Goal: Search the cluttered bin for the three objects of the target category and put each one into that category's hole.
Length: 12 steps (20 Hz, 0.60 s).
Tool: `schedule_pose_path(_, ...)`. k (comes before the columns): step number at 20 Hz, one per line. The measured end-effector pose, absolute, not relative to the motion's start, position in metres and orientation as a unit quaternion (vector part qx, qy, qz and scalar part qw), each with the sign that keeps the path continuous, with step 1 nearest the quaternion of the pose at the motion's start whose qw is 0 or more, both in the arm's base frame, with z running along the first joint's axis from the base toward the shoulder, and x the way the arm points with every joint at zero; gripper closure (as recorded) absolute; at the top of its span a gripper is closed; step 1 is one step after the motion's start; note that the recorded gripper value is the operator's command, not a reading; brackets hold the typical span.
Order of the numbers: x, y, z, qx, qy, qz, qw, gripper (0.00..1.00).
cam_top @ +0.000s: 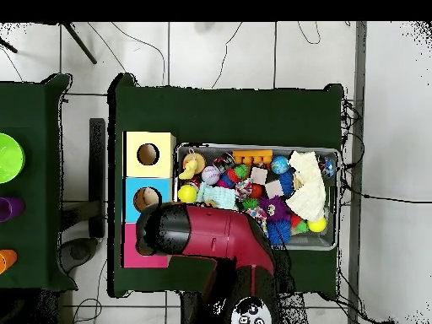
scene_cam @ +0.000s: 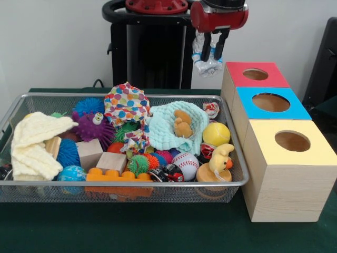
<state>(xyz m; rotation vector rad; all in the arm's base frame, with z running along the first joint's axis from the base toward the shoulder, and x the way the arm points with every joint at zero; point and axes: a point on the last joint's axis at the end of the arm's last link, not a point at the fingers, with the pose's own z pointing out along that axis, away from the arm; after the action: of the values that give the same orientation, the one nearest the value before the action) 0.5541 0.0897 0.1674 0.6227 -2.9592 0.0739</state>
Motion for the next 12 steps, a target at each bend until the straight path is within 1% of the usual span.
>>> schedule_pose_path(12, 0.552, 0.104, 0.168, 0.190, -0.980, 0.026, 0.057, 1.00)
